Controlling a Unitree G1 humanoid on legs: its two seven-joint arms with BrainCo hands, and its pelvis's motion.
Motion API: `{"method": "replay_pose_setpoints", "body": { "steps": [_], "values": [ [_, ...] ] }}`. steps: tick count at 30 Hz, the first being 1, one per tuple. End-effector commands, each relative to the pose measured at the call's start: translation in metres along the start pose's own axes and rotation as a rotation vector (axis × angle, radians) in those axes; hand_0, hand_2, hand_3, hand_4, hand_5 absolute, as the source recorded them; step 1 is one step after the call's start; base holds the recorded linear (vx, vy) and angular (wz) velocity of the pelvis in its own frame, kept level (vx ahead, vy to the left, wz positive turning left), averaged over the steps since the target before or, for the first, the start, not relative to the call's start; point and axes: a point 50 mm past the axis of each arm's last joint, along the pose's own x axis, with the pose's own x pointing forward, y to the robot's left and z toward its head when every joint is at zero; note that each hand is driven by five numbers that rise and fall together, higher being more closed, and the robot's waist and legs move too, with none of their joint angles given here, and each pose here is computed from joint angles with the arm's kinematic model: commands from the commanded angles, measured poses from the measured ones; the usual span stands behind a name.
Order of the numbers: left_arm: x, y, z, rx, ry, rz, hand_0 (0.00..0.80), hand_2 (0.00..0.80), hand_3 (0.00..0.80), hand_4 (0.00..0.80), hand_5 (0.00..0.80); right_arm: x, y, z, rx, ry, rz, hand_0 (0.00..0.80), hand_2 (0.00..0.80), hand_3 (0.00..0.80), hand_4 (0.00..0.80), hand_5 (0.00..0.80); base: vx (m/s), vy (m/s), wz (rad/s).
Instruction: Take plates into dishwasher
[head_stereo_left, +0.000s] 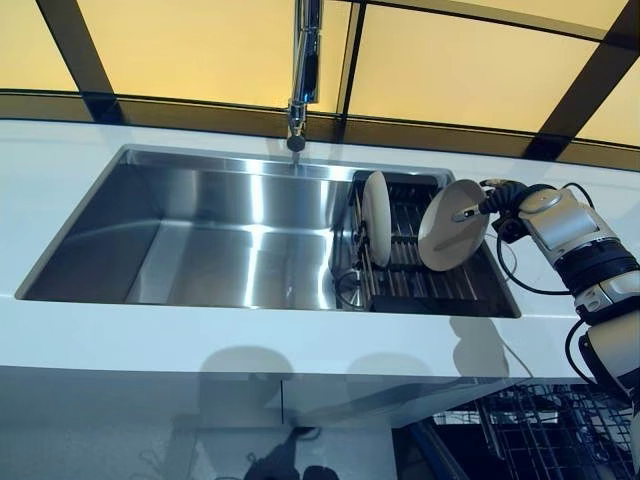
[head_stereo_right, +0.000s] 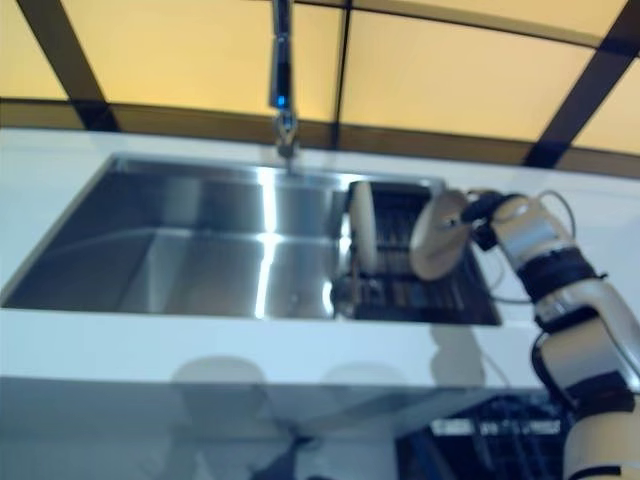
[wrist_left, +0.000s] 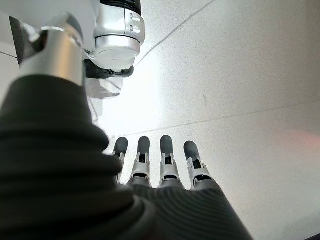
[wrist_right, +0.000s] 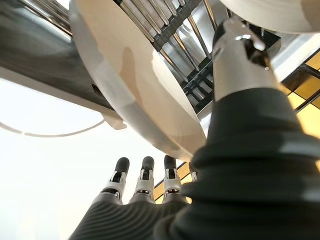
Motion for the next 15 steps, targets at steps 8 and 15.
{"method": "replay_pose_setpoints", "body": {
  "steps": [8,15],
  "values": [
    [-0.001,0.010,0.007,0.003,-0.016,0.033,0.000,0.000,0.000,0.000,0.000,0.005,0.011,-0.002,-0.026,0.071,0.082,0.226,0.226,0.226,0.226,0.226,0.000,0.000,0.00],
    [-0.001,0.006,0.010,-0.010,-0.024,0.023,0.000,0.000,0.000,0.000,0.000,0.006,0.017,-0.004,-0.024,0.077,0.105,0.800,0.800,0.800,0.800,0.800,0.000,0.000,0.00]
  ]
}}
